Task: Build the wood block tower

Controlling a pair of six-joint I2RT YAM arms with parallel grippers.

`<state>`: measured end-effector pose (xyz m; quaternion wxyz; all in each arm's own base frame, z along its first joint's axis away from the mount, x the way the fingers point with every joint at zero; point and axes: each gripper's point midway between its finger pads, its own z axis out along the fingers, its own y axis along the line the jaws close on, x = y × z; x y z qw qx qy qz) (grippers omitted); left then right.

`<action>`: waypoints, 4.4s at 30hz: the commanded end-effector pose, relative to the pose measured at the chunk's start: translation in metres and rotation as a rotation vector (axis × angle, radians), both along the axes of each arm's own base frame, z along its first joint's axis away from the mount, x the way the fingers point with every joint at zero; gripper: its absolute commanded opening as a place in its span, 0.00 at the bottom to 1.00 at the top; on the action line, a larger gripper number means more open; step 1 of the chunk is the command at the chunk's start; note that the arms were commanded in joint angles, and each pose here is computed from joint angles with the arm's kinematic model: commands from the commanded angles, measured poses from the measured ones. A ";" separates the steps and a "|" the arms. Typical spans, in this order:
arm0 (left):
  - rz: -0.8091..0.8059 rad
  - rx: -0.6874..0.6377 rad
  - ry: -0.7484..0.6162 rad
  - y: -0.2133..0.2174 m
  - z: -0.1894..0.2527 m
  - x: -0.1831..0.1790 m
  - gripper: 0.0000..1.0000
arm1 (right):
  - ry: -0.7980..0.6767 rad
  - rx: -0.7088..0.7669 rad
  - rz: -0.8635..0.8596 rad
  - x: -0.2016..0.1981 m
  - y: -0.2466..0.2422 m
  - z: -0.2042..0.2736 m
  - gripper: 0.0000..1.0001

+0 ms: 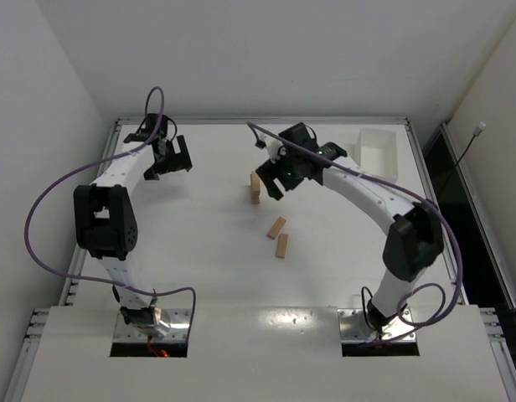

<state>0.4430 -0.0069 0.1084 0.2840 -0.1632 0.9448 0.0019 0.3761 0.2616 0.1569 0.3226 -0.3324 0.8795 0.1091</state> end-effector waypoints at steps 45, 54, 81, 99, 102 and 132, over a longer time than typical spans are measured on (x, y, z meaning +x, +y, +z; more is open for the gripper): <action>-0.163 -0.069 -0.014 -0.027 0.007 0.015 1.00 | -0.173 -0.175 1.680 -0.083 0.003 -0.124 0.42; -0.158 -0.062 -0.004 -0.026 0.003 0.015 1.00 | -0.162 -0.198 1.672 -0.071 0.011 -0.136 0.42; -0.152 -0.055 0.016 -0.024 -0.004 0.018 1.00 | -0.093 -0.388 1.702 -0.060 0.007 -0.162 0.33; -0.053 -0.009 -0.006 -0.010 0.003 0.004 1.00 | -0.164 0.076 0.876 -0.084 0.067 0.027 0.00; 0.064 0.009 -0.028 0.001 0.006 0.002 1.00 | -0.060 0.163 0.513 -0.061 0.074 0.046 0.00; 0.114 0.071 -0.040 0.014 0.013 0.011 1.00 | 0.138 0.224 -0.569 0.073 0.062 -0.021 0.00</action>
